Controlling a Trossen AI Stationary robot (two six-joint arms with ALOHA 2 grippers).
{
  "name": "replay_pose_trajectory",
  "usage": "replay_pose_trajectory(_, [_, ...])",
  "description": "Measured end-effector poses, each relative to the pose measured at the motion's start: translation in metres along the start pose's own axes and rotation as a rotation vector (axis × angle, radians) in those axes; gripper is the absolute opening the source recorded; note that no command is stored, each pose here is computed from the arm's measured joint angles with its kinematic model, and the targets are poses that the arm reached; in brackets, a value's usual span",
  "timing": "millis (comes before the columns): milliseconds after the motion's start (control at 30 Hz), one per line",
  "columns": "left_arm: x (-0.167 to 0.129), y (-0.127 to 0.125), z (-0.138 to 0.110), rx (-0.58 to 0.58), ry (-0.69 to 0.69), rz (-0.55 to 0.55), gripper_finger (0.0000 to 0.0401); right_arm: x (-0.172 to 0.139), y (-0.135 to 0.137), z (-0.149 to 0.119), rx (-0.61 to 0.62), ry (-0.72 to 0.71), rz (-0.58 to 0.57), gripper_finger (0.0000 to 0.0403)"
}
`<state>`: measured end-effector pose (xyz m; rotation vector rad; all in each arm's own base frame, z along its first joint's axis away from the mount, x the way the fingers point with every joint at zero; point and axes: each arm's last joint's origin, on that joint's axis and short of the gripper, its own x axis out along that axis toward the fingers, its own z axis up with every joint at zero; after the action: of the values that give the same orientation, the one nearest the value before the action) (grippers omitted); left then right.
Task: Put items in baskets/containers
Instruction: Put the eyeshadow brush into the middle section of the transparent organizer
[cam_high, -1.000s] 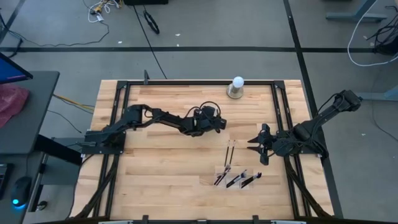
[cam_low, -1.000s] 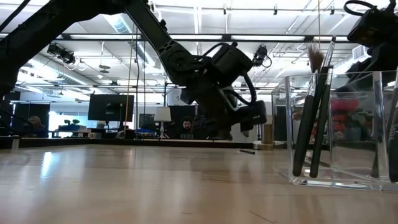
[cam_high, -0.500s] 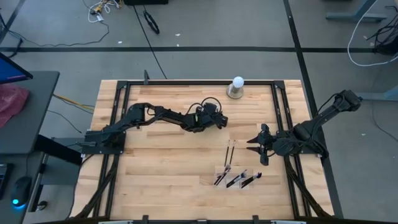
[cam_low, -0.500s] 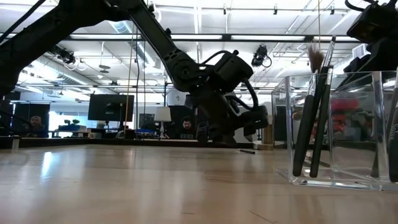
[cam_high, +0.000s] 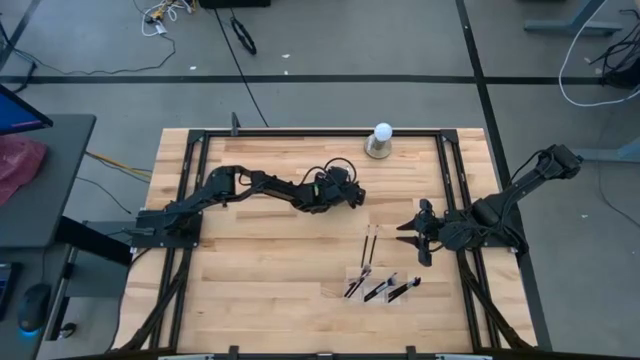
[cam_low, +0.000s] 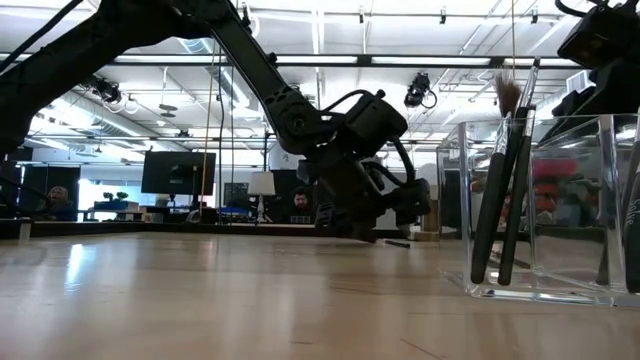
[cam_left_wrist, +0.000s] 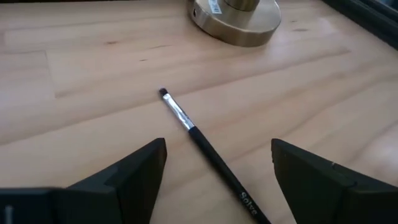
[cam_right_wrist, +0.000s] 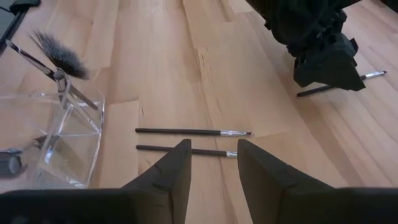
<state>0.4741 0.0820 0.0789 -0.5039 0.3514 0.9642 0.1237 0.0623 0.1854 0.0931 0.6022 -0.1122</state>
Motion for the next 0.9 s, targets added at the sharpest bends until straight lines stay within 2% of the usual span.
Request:
replay_pose_trajectory(500, [-0.008, 0.007, -0.010, 0.136, 0.086, 0.103, 0.0261, 0.004, -0.001, -0.007, 0.013, -0.007, 0.008, 0.0131])
replay_pose_trajectory(733, [-0.018, 0.007, -0.004, 0.172, 0.147, 0.098, 0.0249, 0.004, 0.000, -0.007, 0.013, -0.004, 0.015, 0.0131])
replay_pose_trajectory(900, [-0.017, 0.006, 0.001, 0.248, 0.191, 0.035, 0.0243, 0.004, 0.000, -0.007, 0.014, -0.004, 0.015, 0.0131])
